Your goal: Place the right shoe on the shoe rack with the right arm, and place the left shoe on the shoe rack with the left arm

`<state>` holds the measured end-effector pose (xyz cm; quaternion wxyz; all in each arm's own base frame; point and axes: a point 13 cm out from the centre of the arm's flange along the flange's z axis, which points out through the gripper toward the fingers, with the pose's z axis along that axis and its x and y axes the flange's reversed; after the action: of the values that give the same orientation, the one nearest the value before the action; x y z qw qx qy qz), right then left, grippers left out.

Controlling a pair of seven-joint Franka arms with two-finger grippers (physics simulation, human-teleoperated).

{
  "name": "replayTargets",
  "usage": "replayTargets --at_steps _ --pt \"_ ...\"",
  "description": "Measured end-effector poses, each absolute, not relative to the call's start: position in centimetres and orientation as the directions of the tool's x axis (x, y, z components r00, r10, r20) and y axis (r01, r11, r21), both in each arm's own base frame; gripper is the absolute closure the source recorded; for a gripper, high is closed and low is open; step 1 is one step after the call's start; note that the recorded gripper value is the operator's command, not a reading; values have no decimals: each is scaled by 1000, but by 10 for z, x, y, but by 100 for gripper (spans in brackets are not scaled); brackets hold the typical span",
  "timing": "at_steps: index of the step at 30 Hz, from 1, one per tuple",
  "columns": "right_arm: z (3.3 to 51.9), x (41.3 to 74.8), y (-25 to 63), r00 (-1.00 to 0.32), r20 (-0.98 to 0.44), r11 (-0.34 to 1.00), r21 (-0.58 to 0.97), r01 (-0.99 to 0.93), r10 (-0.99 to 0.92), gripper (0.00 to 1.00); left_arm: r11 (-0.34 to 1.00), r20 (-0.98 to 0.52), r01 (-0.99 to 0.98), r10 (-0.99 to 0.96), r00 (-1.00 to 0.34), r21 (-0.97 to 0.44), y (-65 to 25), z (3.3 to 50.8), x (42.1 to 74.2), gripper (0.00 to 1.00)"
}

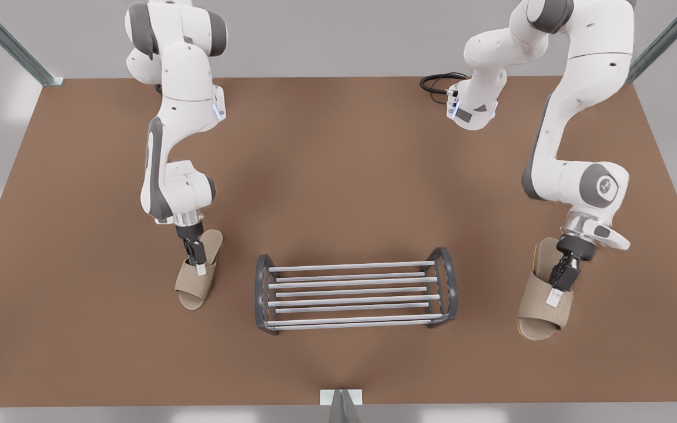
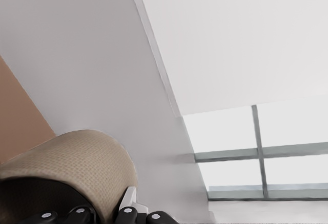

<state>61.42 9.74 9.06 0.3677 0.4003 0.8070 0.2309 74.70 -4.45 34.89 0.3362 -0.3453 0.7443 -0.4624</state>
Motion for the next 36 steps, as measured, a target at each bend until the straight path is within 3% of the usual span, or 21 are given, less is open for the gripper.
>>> replayTargets --at_steps 5,8,9,11,13,15,17,21,25,26,27,36 --pt "89 624 102 -418 -422 587 673 450 804 6 355 -153 -223 -776 -612 -908 -204 423 701 79" --pt "90 627 105 -422 -426 592 677 437 800 25 322 -90 -233 -739 -668 -918 -348 445 654 79" --pt "91 628 105 -422 -427 592 679 435 799 35 319 -70 -248 -731 -679 -915 -385 440 641 79" --pt "91 629 102 -419 -427 590 681 434 801 43 310 -36 -288 -734 -678 -906 -430 422 628 79" --pt "91 629 104 -421 -426 590 683 431 801 56 295 -21 -321 -765 -644 -900 -437 404 644 79" --pt "92 630 104 -421 -426 590 684 429 801 58 277 -13 -368 -814 -581 -887 -408 381 672 79" --pt "93 630 106 -422 -425 589 687 426 801 70 253 3 -403 -844 -536 -880 -392 367 683 79" --pt "100 633 112 -422 -420 584 698 415 803 79 200 49 -458 -878 -476 -866 -382 345 691 79" --pt "126 641 122 -411 -401 555 734 392 819 79 143 91 -500 -906 -414 -854 -363 330 703 79" --pt "137 643 126 -405 -390 541 748 385 827 79 128 103 -508 -910 -402 -852 -360 328 705 29" --pt "150 645 129 -398 -378 525 762 379 836 79 115 115 -516 -913 -392 -849 -359 326 705 0" --pt "299 643 171 -367 -200 337 868 363 909 79 16 198 -577 -931 -306 -817 -346 299 714 0"
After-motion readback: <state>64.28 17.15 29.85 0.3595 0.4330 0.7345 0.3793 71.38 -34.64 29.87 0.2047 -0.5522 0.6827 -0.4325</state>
